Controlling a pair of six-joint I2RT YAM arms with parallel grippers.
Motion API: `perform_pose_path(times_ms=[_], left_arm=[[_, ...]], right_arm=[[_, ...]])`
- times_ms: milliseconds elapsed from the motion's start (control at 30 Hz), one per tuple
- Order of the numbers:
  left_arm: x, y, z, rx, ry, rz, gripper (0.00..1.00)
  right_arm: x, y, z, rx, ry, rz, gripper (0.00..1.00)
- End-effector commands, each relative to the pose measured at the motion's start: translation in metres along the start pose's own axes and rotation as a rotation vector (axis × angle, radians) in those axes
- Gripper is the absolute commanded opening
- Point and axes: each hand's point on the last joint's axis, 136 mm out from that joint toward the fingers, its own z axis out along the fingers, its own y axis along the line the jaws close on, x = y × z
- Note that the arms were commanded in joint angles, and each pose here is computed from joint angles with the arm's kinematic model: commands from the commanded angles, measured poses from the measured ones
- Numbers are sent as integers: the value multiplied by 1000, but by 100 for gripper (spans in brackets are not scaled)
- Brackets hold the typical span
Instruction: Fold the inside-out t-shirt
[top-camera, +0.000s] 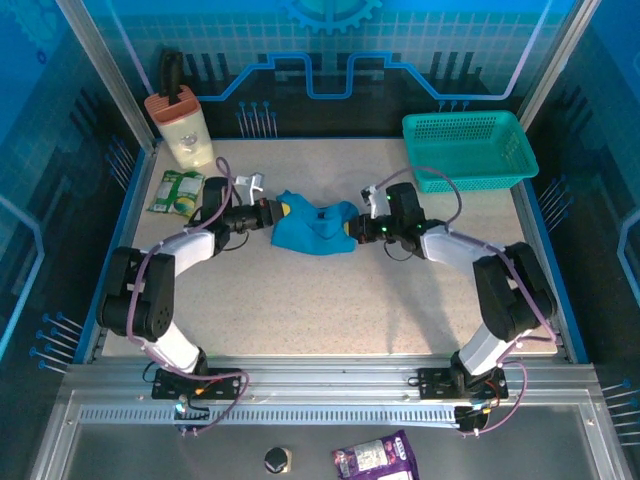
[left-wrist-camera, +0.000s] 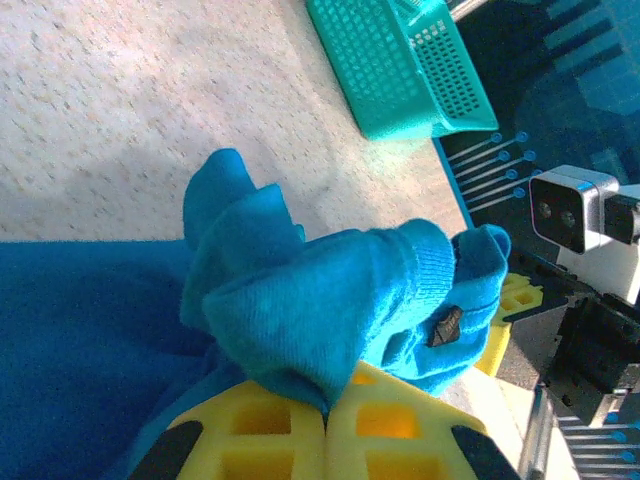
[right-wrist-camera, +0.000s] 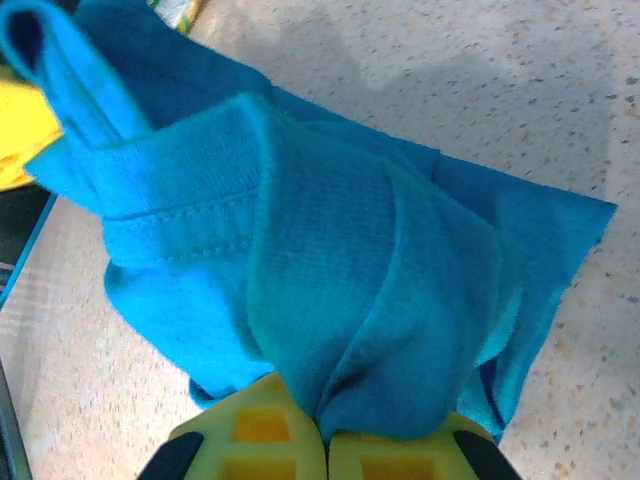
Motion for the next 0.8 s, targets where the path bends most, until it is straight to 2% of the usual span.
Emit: perform_pose_path(times_ms=[0, 433, 767], left_arm=[[-6, 17, 8, -76, 24, 7, 0], [-33, 88, 48, -213, 78, -156, 0], [-9, 140, 55, -347, 145, -278, 0]], right_arm=[[5, -19, 11, 49, 92, 146, 0], [-19, -67, 54, 107, 177, 327, 0], [-19, -91, 79, 125, 225, 370, 0]])
